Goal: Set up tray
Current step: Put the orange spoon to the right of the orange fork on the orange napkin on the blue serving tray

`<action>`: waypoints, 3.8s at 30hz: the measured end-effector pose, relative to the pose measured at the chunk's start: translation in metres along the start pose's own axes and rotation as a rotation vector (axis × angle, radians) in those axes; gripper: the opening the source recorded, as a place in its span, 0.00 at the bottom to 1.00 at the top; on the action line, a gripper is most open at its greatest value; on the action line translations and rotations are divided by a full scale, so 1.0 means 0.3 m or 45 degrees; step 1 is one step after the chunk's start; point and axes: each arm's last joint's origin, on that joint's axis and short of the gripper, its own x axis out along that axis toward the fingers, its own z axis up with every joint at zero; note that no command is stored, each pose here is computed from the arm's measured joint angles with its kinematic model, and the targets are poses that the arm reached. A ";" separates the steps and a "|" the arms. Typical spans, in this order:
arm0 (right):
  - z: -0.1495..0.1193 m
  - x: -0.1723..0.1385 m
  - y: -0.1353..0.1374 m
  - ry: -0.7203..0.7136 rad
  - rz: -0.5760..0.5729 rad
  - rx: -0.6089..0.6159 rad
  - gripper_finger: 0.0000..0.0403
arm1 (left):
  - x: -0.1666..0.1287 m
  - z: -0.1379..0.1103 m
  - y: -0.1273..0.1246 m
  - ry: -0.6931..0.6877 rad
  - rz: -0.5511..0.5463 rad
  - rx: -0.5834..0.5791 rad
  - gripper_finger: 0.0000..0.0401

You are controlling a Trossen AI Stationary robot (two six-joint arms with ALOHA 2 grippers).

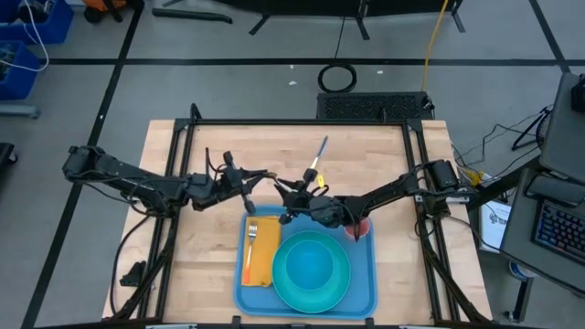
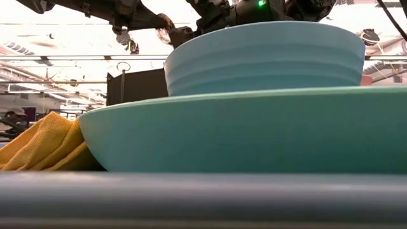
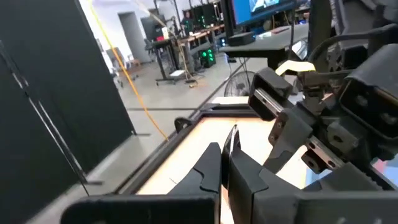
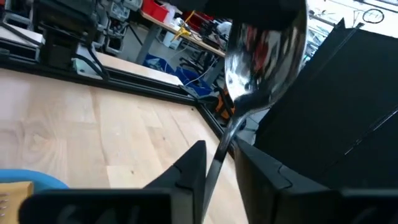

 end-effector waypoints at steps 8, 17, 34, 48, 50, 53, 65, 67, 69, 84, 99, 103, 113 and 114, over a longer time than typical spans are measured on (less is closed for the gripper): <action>0.009 -0.022 0.018 -0.004 0.002 -0.055 0.25 | -0.007 0.059 -0.011 -0.047 0.018 0.116 0.01; 0.023 -0.060 0.050 -0.022 0.041 -0.095 0.25 | -0.002 0.107 -0.010 -0.023 0.033 0.204 0.01; 0.010 -0.132 0.083 0.180 -0.264 -0.253 0.25 | 0.001 0.199 0.016 0.131 0.148 0.302 0.01; -0.004 -0.294 0.020 0.188 -0.346 -0.216 0.25 | -0.019 0.282 0.083 0.463 -0.061 0.034 0.01; -0.018 -0.325 -0.012 0.173 -0.340 -0.149 0.25 | -0.025 0.293 0.092 0.485 -0.130 -0.020 0.01; -0.052 -0.364 -0.060 0.164 -0.337 -0.080 0.25 | -0.036 0.303 0.109 0.520 -0.203 -0.113 0.01; -0.119 -0.431 -0.109 0.115 -0.215 -0.001 0.25 | -0.042 0.254 0.156 0.741 -0.452 -0.427 0.01; -0.120 -0.431 -0.108 0.116 -0.214 -0.007 0.25 | -0.037 0.250 0.153 0.771 -0.504 -0.474 0.01; -0.120 -0.431 -0.108 0.116 -0.214 -0.007 0.25 | -0.038 0.251 0.148 0.777 -0.529 -0.501 0.01; -0.120 -0.430 -0.109 0.115 -0.217 0.017 0.25 | -0.022 0.021 0.040 0.810 -0.701 -0.746 0.01; -0.118 -0.430 -0.108 0.104 -0.200 0.054 0.25 | -0.048 -0.202 0.010 0.777 -0.744 -0.907 0.01; -0.117 -0.429 -0.105 0.091 -0.155 0.055 0.25 | -0.055 -0.239 0.014 0.807 -0.698 -0.952 0.01; -0.117 -0.428 -0.105 0.093 -0.157 0.051 0.25 | -0.075 -0.303 0.015 0.827 -0.690 -0.932 0.01; -0.117 -0.428 -0.105 0.093 -0.158 0.051 0.25 | -0.077 -0.306 0.015 0.826 -0.702 -0.930 0.01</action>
